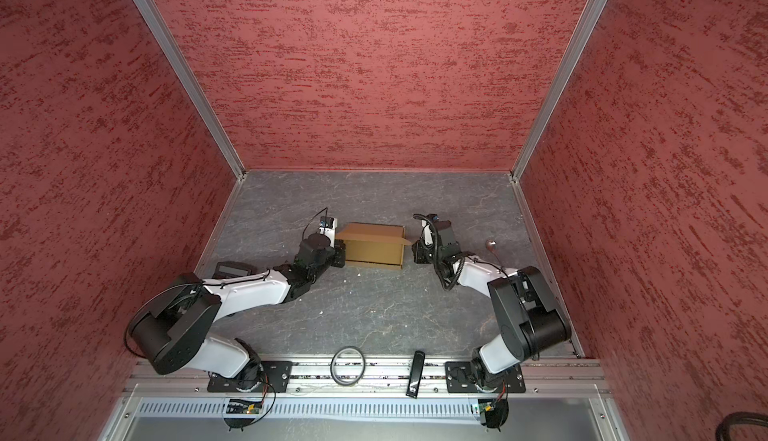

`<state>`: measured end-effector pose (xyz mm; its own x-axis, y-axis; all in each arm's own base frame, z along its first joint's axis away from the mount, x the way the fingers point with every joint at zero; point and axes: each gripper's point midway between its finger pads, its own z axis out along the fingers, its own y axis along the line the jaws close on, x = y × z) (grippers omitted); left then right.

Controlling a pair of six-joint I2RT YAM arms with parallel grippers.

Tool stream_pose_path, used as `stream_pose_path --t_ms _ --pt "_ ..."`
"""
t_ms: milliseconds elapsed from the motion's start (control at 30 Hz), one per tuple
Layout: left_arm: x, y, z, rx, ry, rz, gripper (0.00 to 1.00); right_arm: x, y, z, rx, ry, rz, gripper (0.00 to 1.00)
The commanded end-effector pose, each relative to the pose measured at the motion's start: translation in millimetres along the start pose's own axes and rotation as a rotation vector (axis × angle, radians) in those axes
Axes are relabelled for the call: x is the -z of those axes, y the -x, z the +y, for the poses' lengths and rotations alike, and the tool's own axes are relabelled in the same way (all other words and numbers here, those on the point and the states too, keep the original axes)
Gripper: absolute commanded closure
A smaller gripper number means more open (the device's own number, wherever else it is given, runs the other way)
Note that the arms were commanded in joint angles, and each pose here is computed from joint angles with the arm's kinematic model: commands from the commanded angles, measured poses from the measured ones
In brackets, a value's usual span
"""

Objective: Fold the paper box

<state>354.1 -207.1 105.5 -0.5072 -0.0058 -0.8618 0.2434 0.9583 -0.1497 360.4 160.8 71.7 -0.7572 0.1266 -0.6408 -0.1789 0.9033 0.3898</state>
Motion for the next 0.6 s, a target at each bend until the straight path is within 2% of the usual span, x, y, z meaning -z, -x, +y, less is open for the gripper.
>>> stream_pose_path --t_ms 0,167,300,467,567 --pt "-2.2 -16.5 1.6 0.002 0.012 0.04 0.94 17.8 9.5 -13.3 -0.013 -0.093 -0.05 0.74" --pt "1.5 -16.9 -2.0 0.004 0.008 0.035 0.9 55.2 44.1 -10.5 -0.056 -0.133 -0.167 0.64" --pt "5.0 -17.5 -3.4 0.004 0.007 0.028 0.86 79.9 72.7 5.9 -0.084 -0.096 -0.224 0.53" --pt "8.0 -17.6 -4.3 0.011 0.007 0.019 0.77 80.8 90.2 39.8 -0.123 0.048 -0.192 0.42" --pt "10.6 -17.9 -4.9 0.016 0.011 0.012 0.7 70.4 87.8 43.9 -0.13 0.06 -0.157 0.4"
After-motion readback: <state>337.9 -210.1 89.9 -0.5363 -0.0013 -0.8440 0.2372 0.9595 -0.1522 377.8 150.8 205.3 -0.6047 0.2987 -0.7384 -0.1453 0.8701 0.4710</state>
